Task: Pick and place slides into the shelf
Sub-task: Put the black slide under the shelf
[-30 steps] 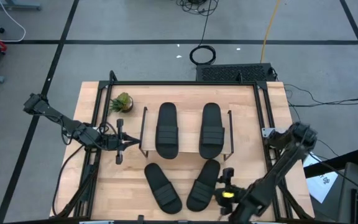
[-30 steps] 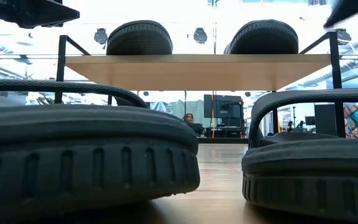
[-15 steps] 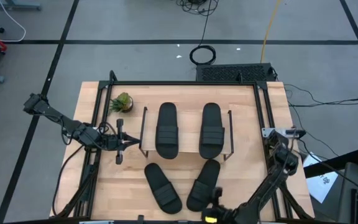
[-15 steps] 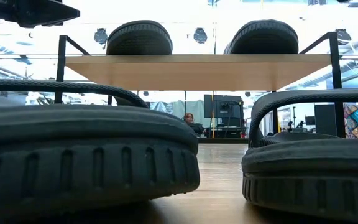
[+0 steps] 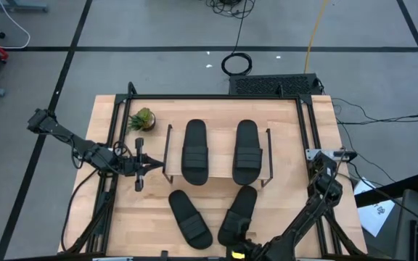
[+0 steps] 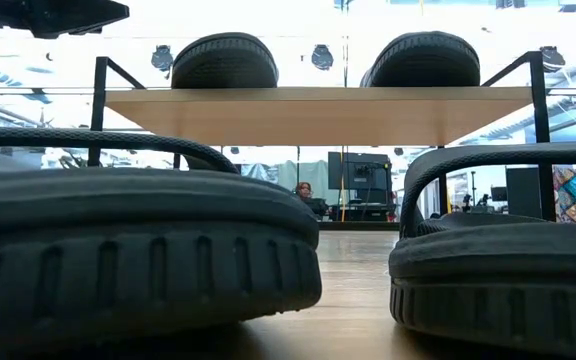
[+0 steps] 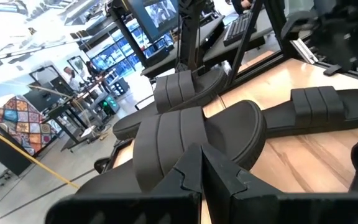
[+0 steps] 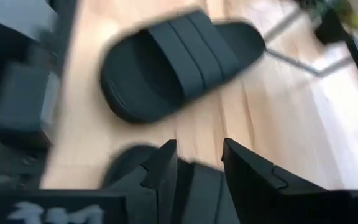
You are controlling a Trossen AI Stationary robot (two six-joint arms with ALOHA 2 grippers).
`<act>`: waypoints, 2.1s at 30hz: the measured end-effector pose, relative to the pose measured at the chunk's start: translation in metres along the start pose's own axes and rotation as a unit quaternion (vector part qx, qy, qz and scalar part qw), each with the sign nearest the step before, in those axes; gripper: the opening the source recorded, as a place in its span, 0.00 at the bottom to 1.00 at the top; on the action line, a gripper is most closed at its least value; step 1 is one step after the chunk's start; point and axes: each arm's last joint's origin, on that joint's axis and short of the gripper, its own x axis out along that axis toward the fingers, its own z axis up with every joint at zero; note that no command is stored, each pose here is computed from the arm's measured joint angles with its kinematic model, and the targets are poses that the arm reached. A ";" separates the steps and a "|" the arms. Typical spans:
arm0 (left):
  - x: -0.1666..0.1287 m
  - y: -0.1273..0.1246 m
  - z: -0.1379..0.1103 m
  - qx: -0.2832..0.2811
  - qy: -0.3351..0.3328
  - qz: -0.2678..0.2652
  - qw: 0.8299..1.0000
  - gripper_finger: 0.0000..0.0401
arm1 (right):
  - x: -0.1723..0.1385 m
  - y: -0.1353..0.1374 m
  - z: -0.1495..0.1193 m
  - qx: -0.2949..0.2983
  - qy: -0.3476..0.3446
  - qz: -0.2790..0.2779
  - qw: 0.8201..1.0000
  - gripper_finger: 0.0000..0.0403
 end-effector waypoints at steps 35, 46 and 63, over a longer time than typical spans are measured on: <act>-0.001 -0.006 0.001 -0.025 -0.038 -0.096 0.994 0.02 | -0.013 -0.024 0.005 0.101 0.091 0.060 0.989 0.45; 0.028 -0.041 0.002 -0.013 -0.051 -0.157 0.986 0.02 | -0.103 -0.065 0.000 -0.046 -0.080 -0.023 0.995 0.03; 0.157 -0.109 0.037 0.072 0.129 -0.111 0.983 0.02 | -0.081 -0.153 -0.107 0.004 -0.393 0.203 0.897 0.00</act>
